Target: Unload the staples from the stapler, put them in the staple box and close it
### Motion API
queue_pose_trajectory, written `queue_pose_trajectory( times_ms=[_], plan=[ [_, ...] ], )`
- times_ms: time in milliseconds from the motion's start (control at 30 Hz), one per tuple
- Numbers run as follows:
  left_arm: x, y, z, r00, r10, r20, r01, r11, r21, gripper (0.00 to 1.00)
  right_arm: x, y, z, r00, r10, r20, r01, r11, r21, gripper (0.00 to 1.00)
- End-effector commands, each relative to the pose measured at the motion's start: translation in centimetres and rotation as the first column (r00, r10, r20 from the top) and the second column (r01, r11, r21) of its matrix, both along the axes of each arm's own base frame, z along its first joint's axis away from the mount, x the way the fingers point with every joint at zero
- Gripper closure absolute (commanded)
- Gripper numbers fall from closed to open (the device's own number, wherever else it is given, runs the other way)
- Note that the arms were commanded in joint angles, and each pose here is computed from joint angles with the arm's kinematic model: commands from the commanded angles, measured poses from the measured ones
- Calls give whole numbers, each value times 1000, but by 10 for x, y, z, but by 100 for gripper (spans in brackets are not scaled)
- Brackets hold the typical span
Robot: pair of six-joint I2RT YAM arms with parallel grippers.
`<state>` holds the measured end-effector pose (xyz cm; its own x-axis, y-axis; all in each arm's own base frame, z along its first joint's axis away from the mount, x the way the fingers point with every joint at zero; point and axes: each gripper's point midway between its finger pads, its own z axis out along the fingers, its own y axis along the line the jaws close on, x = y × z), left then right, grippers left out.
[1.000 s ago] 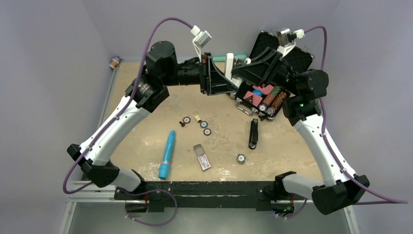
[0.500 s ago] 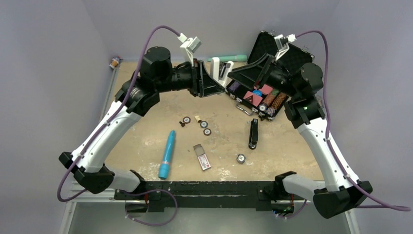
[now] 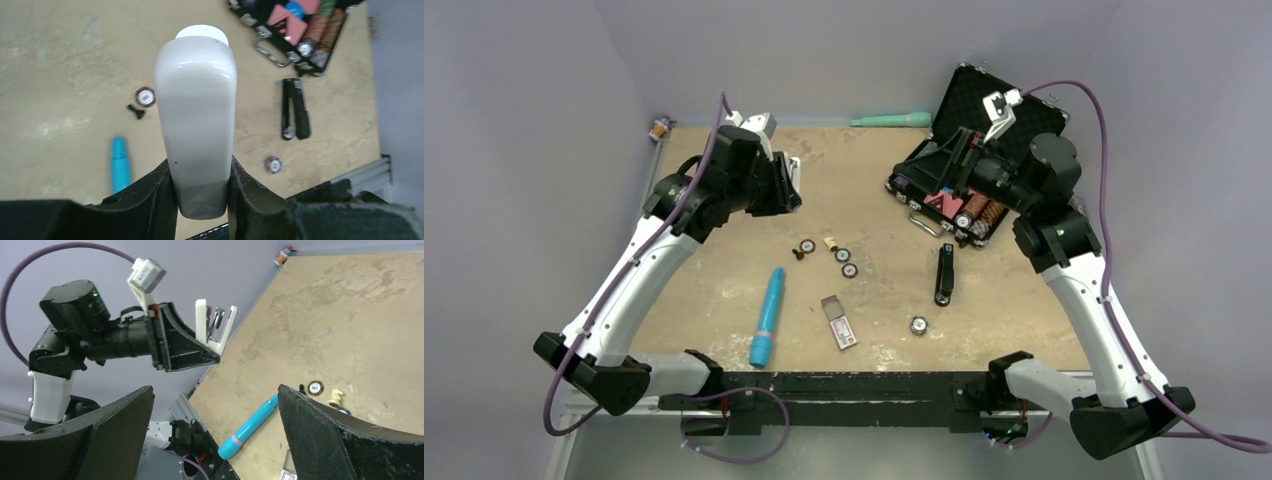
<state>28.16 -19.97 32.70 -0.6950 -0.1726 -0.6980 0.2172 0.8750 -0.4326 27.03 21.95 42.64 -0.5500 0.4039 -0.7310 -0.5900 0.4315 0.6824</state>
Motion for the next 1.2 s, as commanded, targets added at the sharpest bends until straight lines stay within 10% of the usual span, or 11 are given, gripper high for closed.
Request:
queue_pose_trajectory(
  times_ms=[0, 400, 1167],
  plan=[
    [15, 51, -47, 977, 209, -50, -195, 959, 205, 100, -7, -9, -11, 999, -39, 0, 39, 998, -38, 1],
    [51, 86, -152, 863, 410, -296, -300, 886, 353, 100, -9, -29, -47, 987, -141, -72, 127, 977, -172, 1],
    [119, 68, -268, 861, 216, -460, -6, 909, 416, 100, -2, -47, -51, 965, -253, -68, 232, 945, -231, 1]
  ],
)
